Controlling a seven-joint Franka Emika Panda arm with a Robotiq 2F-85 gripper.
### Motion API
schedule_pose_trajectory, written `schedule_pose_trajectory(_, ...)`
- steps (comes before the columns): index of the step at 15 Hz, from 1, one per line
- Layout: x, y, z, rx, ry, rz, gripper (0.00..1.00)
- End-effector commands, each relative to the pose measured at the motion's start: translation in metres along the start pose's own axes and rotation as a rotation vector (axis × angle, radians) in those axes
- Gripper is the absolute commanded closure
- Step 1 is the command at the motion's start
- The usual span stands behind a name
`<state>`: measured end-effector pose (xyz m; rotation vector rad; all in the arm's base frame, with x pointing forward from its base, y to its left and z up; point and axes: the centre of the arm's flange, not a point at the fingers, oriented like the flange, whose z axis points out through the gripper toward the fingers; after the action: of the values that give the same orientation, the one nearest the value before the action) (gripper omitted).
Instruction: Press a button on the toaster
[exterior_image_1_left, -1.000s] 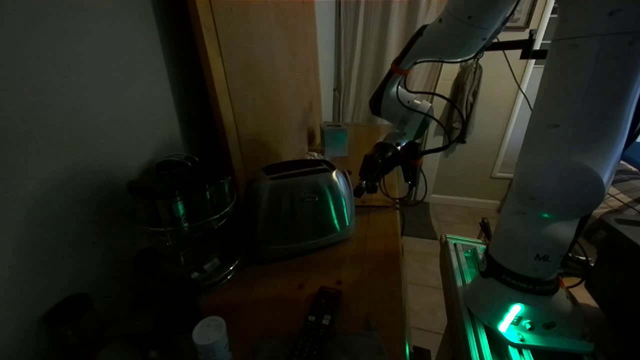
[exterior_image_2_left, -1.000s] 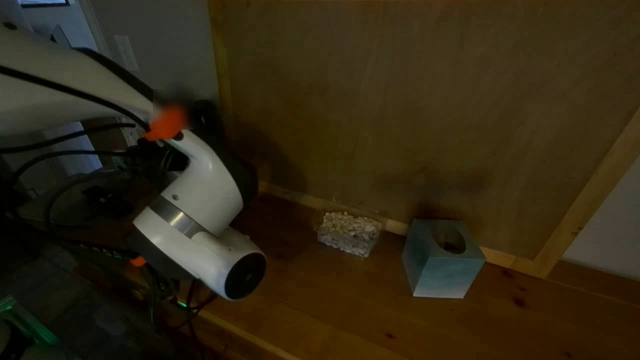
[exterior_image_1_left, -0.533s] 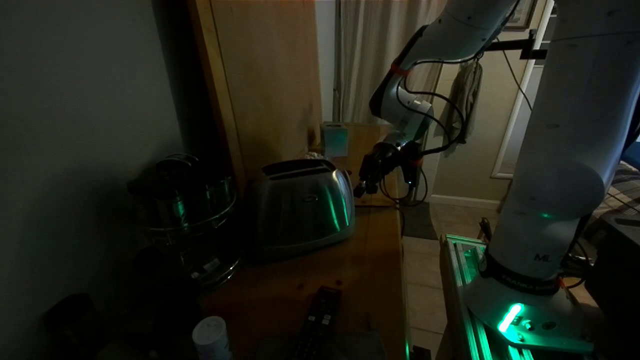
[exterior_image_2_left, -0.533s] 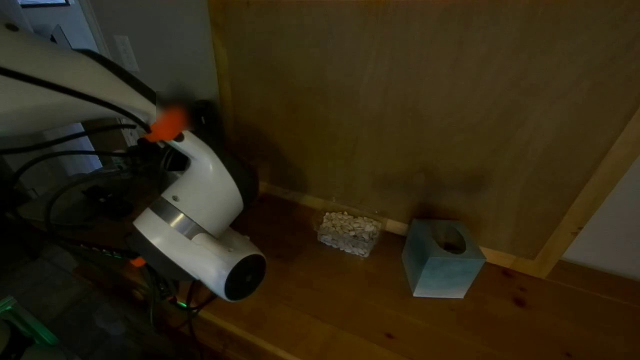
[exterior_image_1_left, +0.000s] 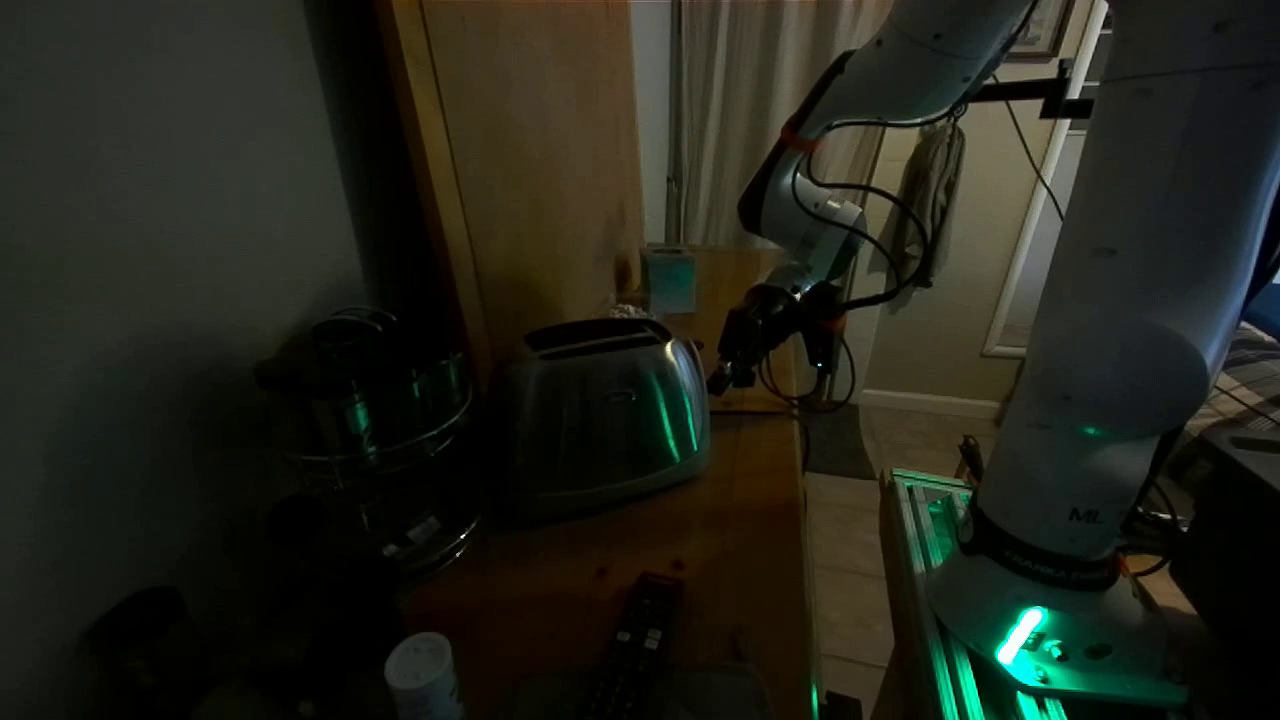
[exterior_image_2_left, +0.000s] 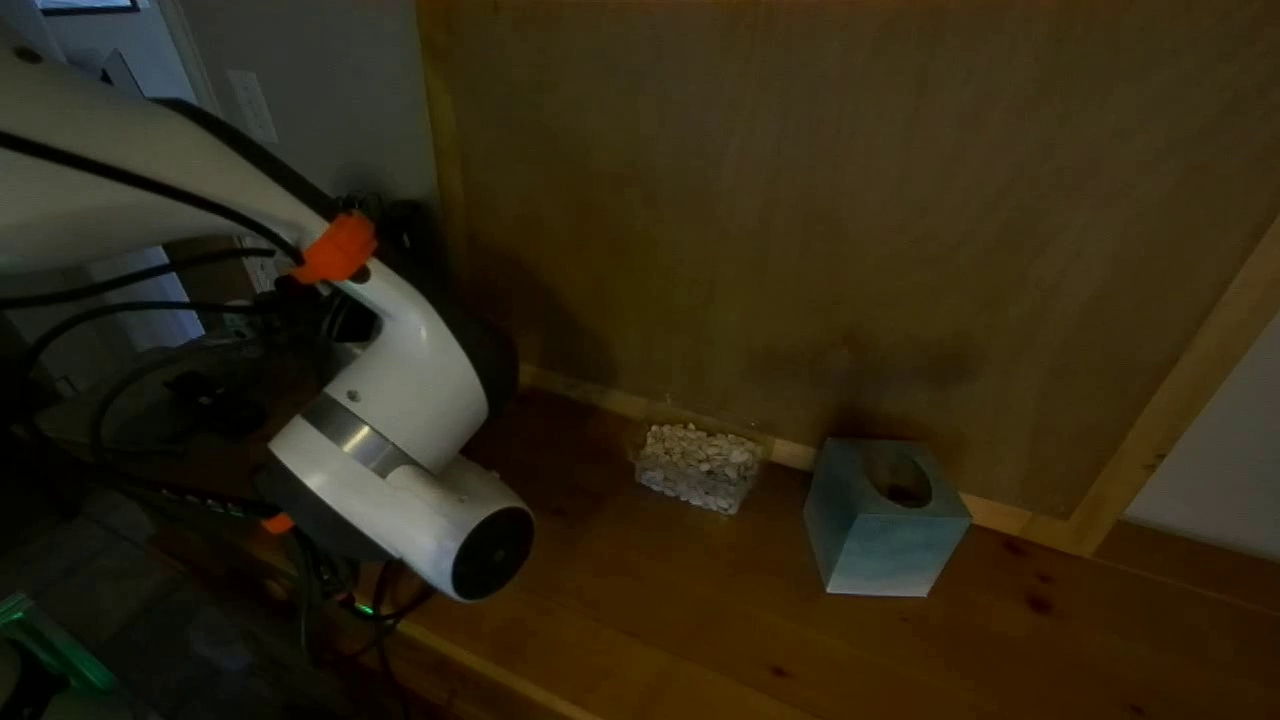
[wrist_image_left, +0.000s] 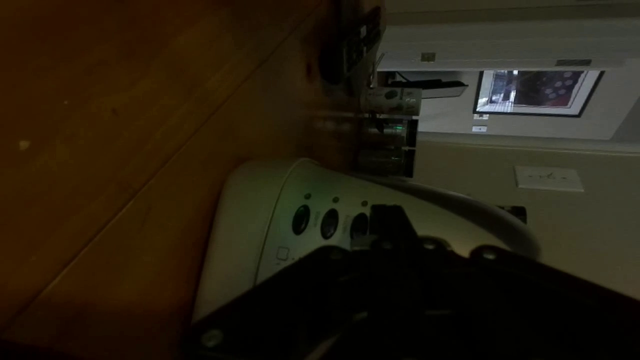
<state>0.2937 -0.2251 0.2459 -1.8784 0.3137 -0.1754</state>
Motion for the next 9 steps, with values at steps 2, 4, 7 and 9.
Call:
schedule_pose_trajectory(2,0.0028,-0.0043,-0.0003,-0.082,-0.053,-0.034,1.00)
schedule_pose_trajectory(4,0.0016,-0.0050,-0.0003,-0.100,-0.078,-0.044,1.00)
schedule_pose_trajectory(7,-0.0007,-0.0071,-0.0007,-0.091,-0.101,-0.067,1.00)
schedule_pose_trajectory(9,-0.0026,-0.0084,-0.0018,-0.084,-0.109,-0.088,1.00)
